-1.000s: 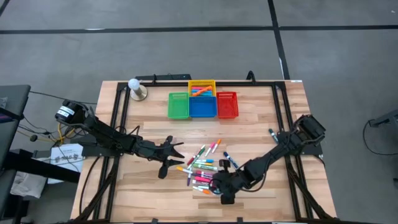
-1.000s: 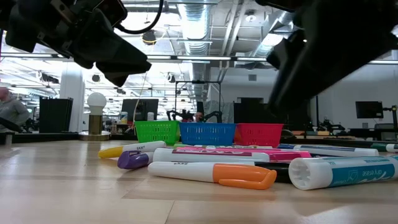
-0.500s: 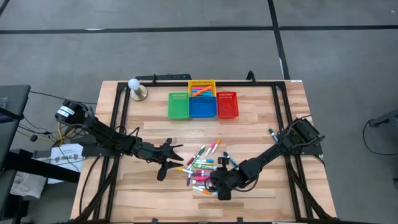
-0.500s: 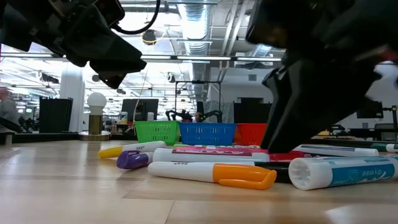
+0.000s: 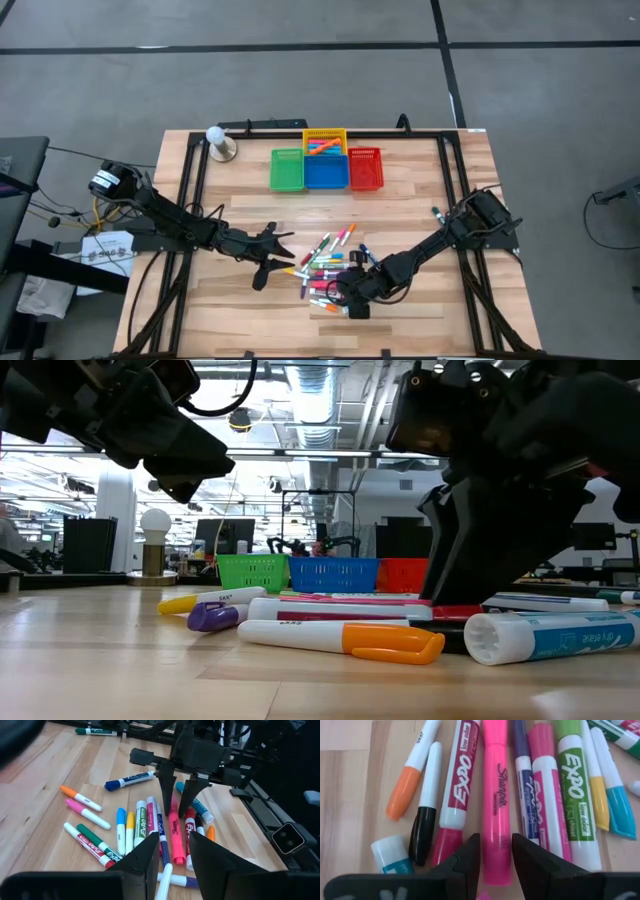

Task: Pick & Place Markers
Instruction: Put the large pink highlighter pen into the yellow bin

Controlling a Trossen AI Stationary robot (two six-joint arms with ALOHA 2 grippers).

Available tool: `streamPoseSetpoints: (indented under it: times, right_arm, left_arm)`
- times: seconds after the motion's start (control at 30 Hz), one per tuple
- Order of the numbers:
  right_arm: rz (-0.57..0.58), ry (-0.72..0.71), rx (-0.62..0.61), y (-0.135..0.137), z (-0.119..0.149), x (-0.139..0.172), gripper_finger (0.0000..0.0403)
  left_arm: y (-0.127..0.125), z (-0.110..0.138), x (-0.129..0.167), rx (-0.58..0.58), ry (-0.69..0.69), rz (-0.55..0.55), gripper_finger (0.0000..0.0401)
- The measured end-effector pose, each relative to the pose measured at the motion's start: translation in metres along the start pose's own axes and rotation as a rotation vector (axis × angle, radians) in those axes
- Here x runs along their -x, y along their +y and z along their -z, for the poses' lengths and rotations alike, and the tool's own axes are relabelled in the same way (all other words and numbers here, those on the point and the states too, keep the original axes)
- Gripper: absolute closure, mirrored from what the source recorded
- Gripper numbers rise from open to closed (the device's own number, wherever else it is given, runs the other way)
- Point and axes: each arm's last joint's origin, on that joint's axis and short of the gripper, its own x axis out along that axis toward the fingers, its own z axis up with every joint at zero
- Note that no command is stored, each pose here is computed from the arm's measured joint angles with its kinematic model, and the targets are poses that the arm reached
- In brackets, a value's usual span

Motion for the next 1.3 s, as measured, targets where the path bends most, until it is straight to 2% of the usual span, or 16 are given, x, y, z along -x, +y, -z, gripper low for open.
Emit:
streamPoseSetpoints:
  times: [0.33,0.63,0.83,1.07,1.3]
  right_arm:
    - [0.005,-0.001,-0.011,-0.003,-0.002,-0.001,0.0301]
    - [0.017,0.034,-0.010,-0.004,0.005,-0.022,0.0301]
    - [0.007,0.008,-0.018,-0.004,0.000,-0.015,0.0305]
    - [-0.002,-0.006,-0.002,-0.005,-0.002,-0.007,0.0342]
    - [0.030,-0.019,-0.002,-0.006,-0.002,-0.006,0.0329]
  left_arm:
    - [0.000,0.000,0.000,0.003,0.000,0.000,0.0295]
    - [0.000,0.000,0.000,0.004,-0.001,0.001,0.0295]
    - [0.000,0.000,0.000,0.003,-0.001,0.001,0.0295]
    - [0.000,0.000,0.000,0.003,-0.001,0.001,0.0295]
    - [0.000,0.000,0.000,0.003,-0.001,0.001,0.0295]
